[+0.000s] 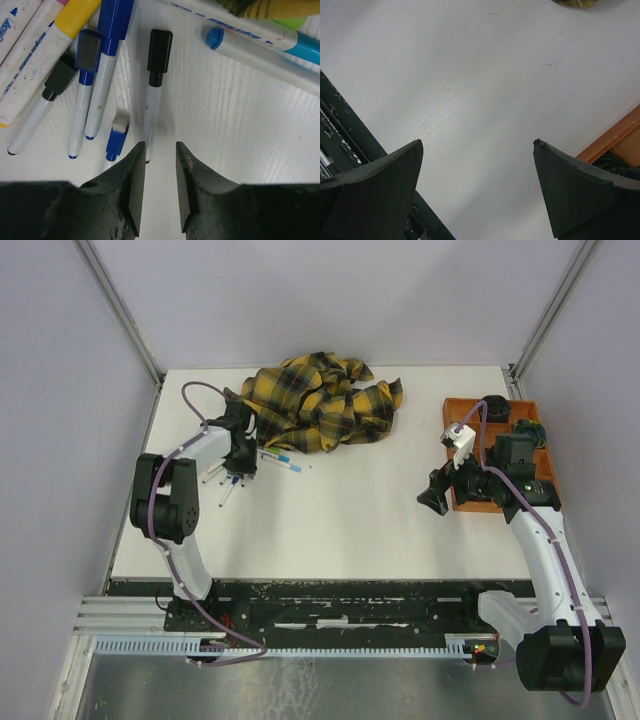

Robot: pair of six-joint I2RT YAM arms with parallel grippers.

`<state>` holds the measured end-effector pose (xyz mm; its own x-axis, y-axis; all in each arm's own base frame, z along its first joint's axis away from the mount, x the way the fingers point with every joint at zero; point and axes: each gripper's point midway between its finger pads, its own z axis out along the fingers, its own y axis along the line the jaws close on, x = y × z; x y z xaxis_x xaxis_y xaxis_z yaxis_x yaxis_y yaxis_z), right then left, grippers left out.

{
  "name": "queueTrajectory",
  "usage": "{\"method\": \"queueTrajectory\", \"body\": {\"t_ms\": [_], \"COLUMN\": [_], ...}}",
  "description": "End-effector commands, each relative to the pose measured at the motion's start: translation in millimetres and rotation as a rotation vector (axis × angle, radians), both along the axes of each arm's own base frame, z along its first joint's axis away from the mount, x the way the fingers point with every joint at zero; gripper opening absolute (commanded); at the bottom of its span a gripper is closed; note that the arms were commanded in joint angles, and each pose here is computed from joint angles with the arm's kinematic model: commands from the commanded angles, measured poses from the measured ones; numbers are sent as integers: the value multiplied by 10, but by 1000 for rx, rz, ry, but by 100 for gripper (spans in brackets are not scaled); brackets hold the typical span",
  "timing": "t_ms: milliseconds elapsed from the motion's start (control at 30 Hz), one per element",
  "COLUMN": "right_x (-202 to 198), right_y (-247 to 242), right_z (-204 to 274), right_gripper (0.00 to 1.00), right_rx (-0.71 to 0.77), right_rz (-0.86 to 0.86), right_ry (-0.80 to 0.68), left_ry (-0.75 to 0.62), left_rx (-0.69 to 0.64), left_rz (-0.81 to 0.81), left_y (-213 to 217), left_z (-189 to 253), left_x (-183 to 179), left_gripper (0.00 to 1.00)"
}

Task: Open the pen caps
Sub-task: Pick up the pen from the center of the board.

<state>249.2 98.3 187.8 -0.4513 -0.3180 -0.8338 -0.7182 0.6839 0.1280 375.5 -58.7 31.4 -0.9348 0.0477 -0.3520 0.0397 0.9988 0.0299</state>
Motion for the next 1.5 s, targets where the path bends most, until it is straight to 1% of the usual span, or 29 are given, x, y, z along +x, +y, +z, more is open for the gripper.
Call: {"method": "queueTrajectory", "body": {"t_ms": [0,300,467,633,733,933,1033,1133,1300,1400,1467], "right_x": [77,76,69,66,58,51,43,34,-19,-57,-83], "right_y": [11,11,15,21,26,34,43,60,147,225,278], "right_z": [110,118,120,131,129,146,154,162,206,241,262], "right_gripper": [99,99,99,99,99,99,99,99,99,99,99], "right_rx": [-4,-6,-3,0,2,7,11,22,76,129,167], "right_rz": [11,13,15,18,20,24,27,33,62,87,104], "right_ry": [-64,-70,-70,-70,-68,-72,-70,-66,-52,-37,-25], "left_ry": [-36,-18,27,42,47,53,57,56,7,-40,-72], "left_rx": [18,21,28,34,34,21,14,-7,-46,-72,-138], "left_rz": [-24,-27,-35,-36,-35,-39,-40,-46,-66,-82,-97], "left_y": [6,5,17,25,27,0,-10,-52,-211,-310,-434], "left_z": [24,-44,-155,-197,-214,-229,-227,-203,-44,128,295], "left_x": [125,109,51,30,23,6,-7,-28,-109,-138,-163], "left_gripper": [37,37,38,36,33,24,16,3,3,3,3]}}
